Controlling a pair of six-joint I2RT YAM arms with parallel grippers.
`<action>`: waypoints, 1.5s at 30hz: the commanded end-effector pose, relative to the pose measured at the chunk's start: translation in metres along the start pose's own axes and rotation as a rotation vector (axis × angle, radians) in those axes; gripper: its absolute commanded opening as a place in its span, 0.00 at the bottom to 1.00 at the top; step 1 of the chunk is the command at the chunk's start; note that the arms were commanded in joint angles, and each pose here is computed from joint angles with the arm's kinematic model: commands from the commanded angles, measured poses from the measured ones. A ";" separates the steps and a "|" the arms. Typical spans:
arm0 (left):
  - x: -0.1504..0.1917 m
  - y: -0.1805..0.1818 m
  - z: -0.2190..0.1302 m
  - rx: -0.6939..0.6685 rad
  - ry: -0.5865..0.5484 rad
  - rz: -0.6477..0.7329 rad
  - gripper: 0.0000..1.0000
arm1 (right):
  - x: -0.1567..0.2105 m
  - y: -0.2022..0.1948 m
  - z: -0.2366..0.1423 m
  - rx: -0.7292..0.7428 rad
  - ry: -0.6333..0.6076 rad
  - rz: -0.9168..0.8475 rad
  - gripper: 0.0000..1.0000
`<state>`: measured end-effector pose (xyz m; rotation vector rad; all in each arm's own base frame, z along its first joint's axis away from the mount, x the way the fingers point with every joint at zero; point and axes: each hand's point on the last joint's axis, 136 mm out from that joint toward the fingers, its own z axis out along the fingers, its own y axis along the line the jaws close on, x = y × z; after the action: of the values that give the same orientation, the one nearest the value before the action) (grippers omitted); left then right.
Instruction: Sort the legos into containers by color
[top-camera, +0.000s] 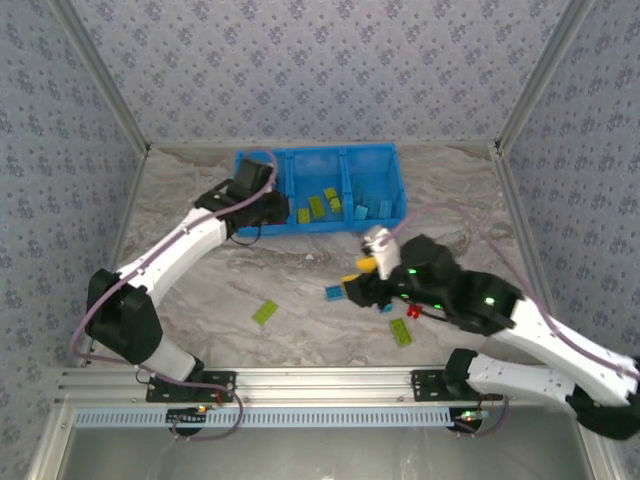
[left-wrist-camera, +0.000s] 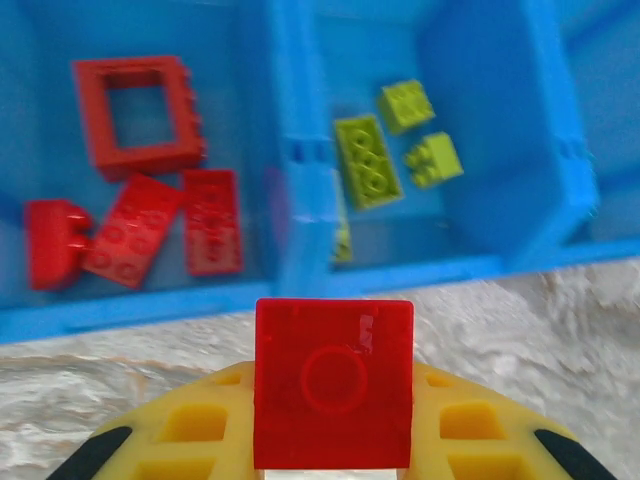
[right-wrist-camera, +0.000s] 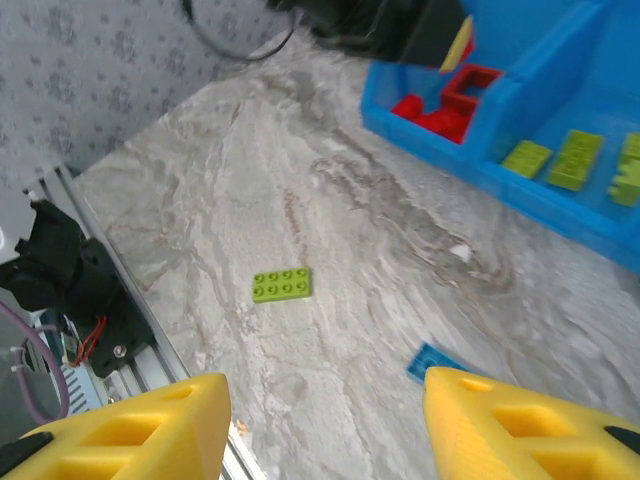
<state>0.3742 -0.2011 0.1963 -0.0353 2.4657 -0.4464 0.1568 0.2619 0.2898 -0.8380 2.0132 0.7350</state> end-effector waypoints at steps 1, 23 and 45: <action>-0.012 0.010 0.012 0.053 0.051 -0.016 0.26 | -0.038 0.011 0.021 0.033 -0.129 -0.031 0.56; -0.085 0.043 0.159 0.169 0.202 -0.245 0.34 | -0.059 0.010 0.096 0.148 -0.175 -0.052 0.57; -0.112 0.036 0.111 0.180 0.098 -0.247 0.48 | -0.061 0.030 0.135 0.231 -0.104 -0.186 0.59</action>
<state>0.5371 -0.1866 0.1030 -0.2868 2.6364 -0.7643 0.2193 0.3960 0.2719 -0.8154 1.8858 0.5057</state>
